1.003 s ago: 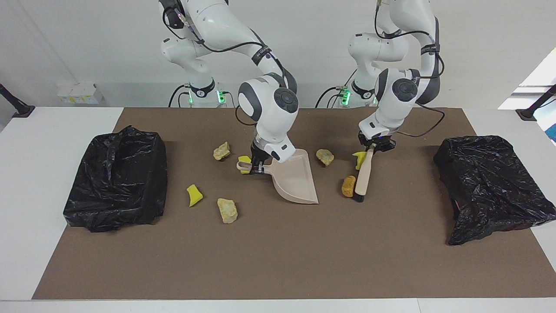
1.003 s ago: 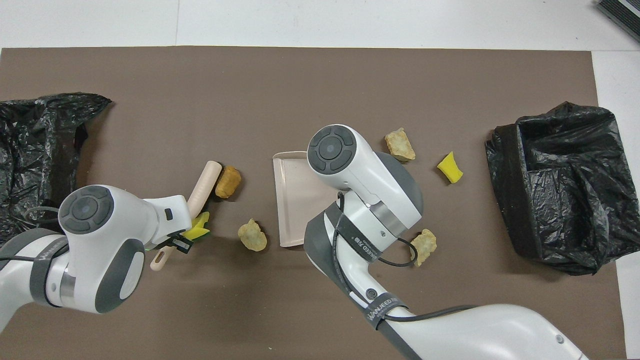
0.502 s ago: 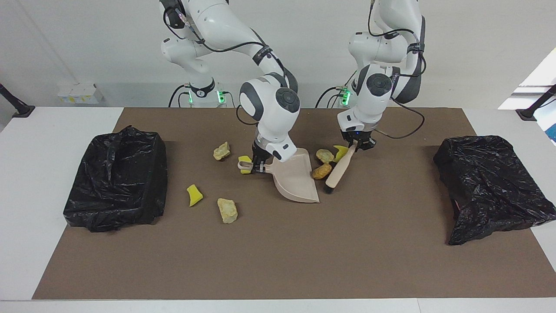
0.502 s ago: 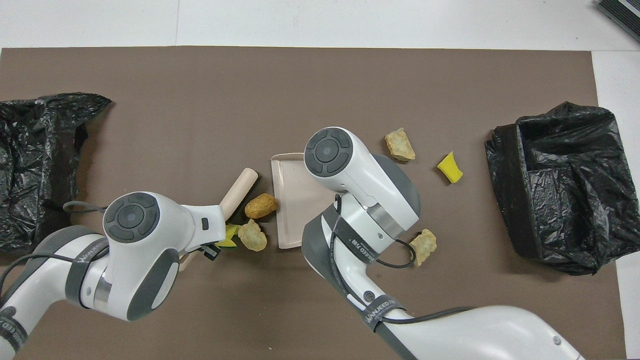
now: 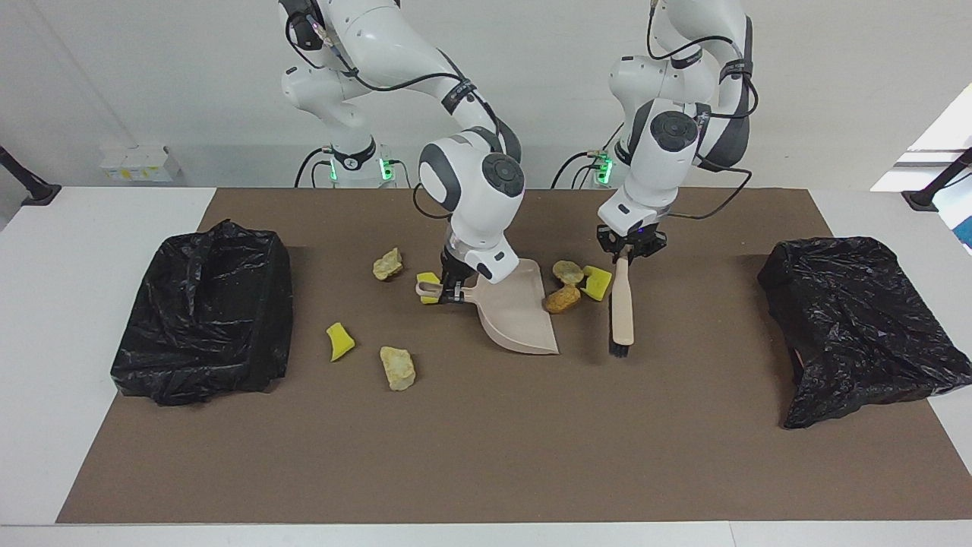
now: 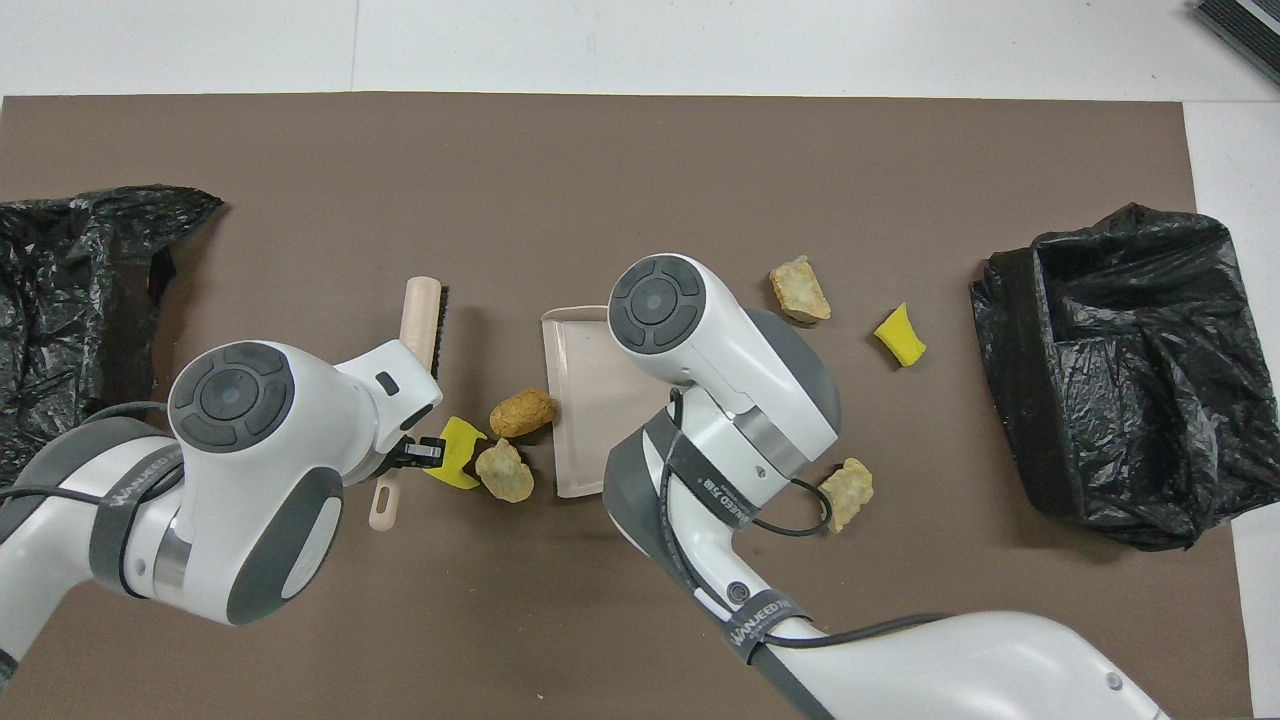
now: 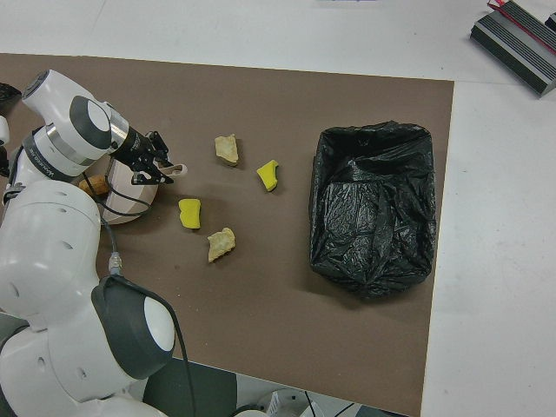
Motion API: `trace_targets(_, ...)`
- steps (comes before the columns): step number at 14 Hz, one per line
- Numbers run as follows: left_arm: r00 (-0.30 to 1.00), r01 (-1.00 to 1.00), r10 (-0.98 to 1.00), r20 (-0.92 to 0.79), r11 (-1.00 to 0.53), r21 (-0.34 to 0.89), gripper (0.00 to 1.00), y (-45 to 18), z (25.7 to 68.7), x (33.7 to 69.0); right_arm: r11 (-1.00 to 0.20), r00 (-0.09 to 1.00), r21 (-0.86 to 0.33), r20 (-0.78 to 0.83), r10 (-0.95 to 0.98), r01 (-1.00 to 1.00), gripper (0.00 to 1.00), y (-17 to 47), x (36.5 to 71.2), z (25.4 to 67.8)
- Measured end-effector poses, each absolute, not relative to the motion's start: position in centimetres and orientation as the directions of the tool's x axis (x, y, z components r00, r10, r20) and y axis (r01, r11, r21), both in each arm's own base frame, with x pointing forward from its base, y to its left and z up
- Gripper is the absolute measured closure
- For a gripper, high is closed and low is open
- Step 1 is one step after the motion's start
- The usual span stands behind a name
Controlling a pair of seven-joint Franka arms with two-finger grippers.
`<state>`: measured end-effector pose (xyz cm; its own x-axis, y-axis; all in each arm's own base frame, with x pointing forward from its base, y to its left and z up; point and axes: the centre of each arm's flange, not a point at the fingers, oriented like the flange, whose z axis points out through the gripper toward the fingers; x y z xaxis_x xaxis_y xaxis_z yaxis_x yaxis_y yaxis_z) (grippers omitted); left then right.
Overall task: Sweep and dump trash in bin
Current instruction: 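Sweep the debris into the dustpan with the brush in the left gripper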
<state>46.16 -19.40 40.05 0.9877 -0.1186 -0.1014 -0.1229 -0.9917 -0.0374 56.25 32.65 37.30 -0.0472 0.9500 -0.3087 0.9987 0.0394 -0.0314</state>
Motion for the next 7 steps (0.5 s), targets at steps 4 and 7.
trace_targets(4,0.963,0.102,0.134,-0.233,-0.984,-0.143,0.74,-18.2,40.0,43.5,0.04,-0.048,-0.033,-0.31,0.949,0.999,0.68,32.6,56.2,37.2)
trace_targets(7,0.944,0.154,0.196,-0.266,-0.973,-0.172,0.74,-17.8,38.8,40.1,0.04,-0.051,-0.042,-0.315,0.948,0.998,0.68,32.5,55.9,36.9)
